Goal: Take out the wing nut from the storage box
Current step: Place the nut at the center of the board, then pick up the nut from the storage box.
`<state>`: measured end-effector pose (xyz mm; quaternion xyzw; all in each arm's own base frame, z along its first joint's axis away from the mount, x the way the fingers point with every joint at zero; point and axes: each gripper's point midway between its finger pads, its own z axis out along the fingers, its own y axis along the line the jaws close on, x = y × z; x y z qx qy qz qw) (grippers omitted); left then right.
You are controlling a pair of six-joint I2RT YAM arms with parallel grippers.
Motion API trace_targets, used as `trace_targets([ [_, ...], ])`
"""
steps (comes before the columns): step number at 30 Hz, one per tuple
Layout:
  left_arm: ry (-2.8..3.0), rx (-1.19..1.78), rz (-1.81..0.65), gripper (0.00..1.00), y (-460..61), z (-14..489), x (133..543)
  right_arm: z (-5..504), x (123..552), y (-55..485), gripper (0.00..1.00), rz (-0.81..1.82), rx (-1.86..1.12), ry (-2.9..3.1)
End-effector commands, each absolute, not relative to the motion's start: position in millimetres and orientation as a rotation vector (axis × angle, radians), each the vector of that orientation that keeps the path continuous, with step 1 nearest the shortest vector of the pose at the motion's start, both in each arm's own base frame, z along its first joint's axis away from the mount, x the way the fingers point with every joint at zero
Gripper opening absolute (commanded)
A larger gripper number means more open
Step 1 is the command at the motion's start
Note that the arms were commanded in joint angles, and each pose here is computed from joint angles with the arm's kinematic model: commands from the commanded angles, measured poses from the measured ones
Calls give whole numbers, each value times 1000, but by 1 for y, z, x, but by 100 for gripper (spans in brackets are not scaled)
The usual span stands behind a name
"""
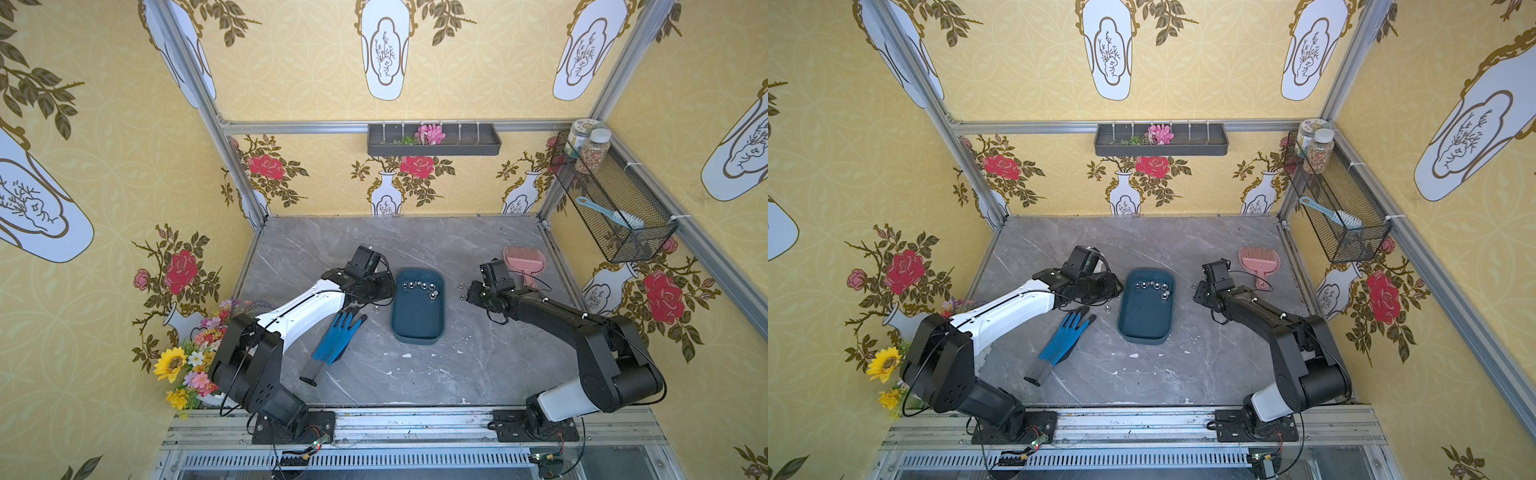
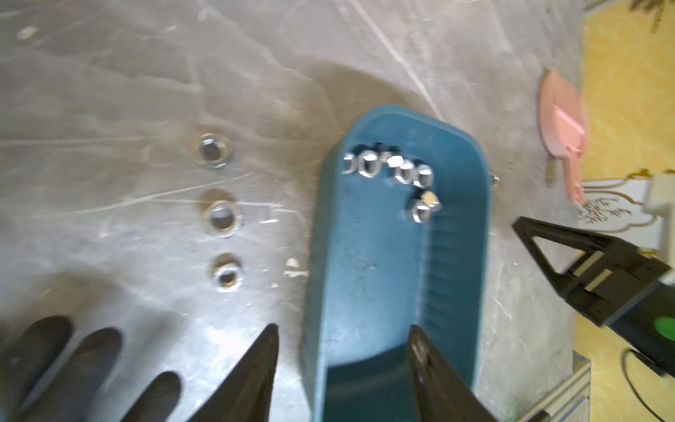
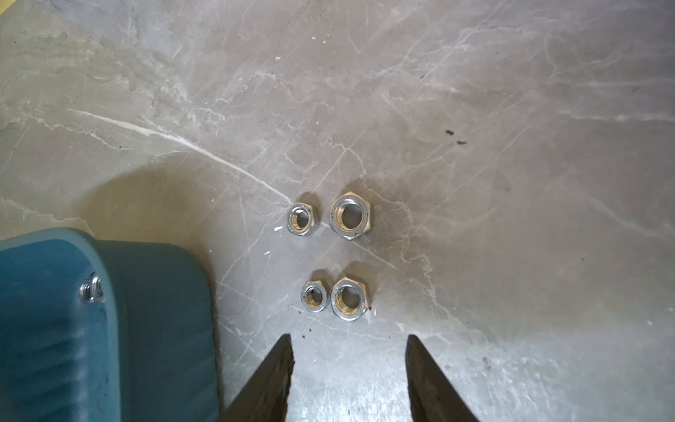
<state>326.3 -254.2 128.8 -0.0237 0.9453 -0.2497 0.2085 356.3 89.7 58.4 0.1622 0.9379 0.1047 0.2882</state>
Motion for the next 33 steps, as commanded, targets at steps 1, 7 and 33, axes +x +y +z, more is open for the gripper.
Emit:
trace_targets([
  [1, 2631, 38, -697, 59, -276, 129, 323, 64, 362, 88, 51, 278, 433, 2464],
  [7, 2673, 206, -657, 59, -322, 107, 321, 65, 362, 84, 51, 269, 432, 2458],
  [33, 2712, 441, -482, 56, -369, 7, 334, 64, 365, 78, 51, 296, 464, 2450],
])
